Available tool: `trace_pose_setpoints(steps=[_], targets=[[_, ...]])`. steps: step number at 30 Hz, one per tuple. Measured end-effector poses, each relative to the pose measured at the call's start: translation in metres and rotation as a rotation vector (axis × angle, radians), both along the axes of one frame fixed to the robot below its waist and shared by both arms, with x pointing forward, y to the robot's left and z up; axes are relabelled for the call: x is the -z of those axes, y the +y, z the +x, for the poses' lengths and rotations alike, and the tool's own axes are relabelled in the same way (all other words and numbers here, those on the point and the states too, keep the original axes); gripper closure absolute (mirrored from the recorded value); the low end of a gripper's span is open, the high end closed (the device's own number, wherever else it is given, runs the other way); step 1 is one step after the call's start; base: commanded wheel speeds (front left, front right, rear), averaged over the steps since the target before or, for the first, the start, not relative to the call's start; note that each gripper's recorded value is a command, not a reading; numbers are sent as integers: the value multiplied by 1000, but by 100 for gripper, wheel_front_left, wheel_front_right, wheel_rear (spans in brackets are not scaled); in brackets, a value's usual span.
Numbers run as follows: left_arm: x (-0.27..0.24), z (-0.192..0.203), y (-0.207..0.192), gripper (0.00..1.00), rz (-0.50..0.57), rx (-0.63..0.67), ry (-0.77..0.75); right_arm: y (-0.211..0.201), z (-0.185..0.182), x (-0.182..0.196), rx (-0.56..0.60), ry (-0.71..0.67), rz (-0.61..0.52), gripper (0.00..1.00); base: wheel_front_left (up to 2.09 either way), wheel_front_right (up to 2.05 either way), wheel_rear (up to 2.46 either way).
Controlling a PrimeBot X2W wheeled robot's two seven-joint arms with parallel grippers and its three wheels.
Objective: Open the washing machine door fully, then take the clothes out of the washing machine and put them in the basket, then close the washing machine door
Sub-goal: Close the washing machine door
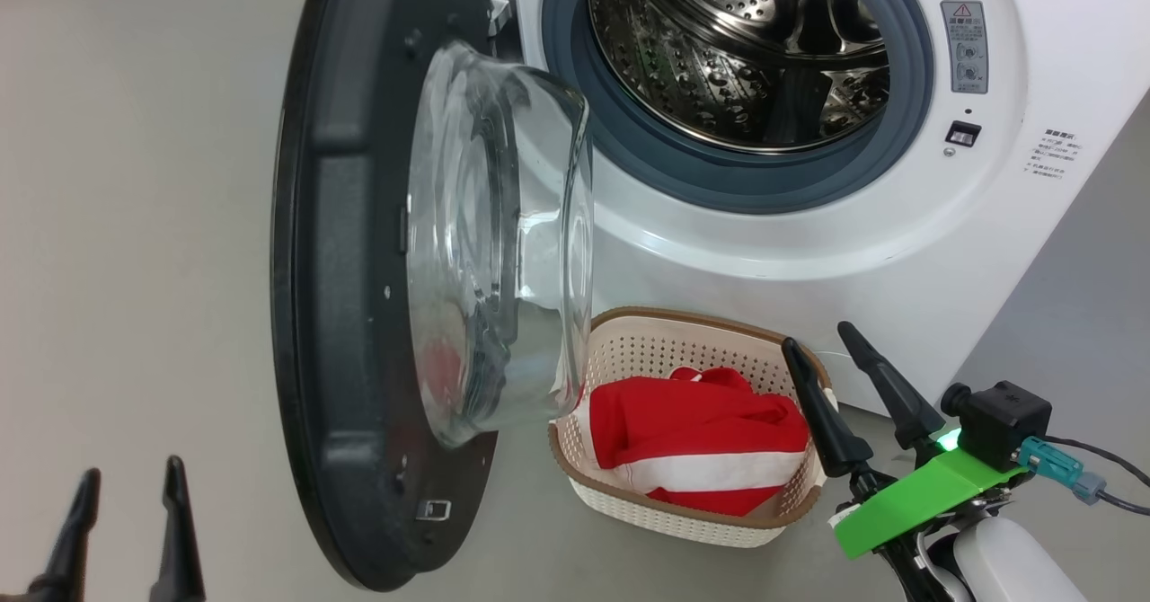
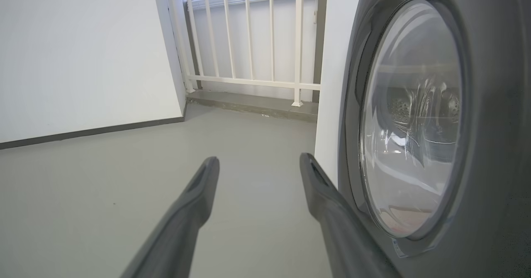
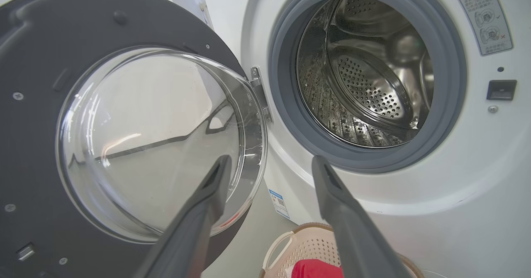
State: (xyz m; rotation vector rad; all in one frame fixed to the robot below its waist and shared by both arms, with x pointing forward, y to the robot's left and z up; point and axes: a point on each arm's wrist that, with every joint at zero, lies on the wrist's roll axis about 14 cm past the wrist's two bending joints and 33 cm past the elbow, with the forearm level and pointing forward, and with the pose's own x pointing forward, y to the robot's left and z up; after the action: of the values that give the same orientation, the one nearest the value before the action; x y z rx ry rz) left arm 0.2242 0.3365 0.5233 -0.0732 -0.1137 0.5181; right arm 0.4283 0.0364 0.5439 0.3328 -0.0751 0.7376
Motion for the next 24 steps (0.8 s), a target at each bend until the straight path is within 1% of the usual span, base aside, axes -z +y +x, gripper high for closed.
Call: trace_pose_setpoints(steps=[2,6,9,10,11,12,14,15,16,17,21,23,24], targets=[[-3,0,3,0,-2,0,-2,0,0,0,1,0,1,0,0,0,0],[-19,8,11,0,26,27,-12,-3,0,0,10,2,1,0,0,0,0],[-33,16,13,0,-13,55,-55,-7,1,1,18,3,0,0,0,0,0],[-38,19,14,15,-20,65,-67,-8,1,1,20,4,0,0,0,0,0],[-44,22,15,36,-29,72,-81,-9,1,1,24,4,0,0,0,0,0],[-50,24,17,55,-33,82,-96,-10,1,1,27,4,0,0,0,0,0],[-61,29,21,58,-28,98,-107,-13,2,1,34,4,0,0,0,0,0],[-66,32,22,67,-34,109,-115,-14,2,2,37,5,0,0,0,0,0],[-71,35,23,89,-49,120,-125,-15,2,2,40,5,0,0,0,0,0],[-76,38,24,100,-69,130,-143,-16,2,2,43,5,0,0,0,0,0],[-94,51,29,100,-181,163,-204,-22,3,2,59,6,0,0,0,0,0],[-98,57,31,100,-257,182,-230,-26,4,2,69,7,1,0,0,0,0],[-100,64,32,100,-349,206,-255,-30,4,2,81,7,1,0,0,0,0]])
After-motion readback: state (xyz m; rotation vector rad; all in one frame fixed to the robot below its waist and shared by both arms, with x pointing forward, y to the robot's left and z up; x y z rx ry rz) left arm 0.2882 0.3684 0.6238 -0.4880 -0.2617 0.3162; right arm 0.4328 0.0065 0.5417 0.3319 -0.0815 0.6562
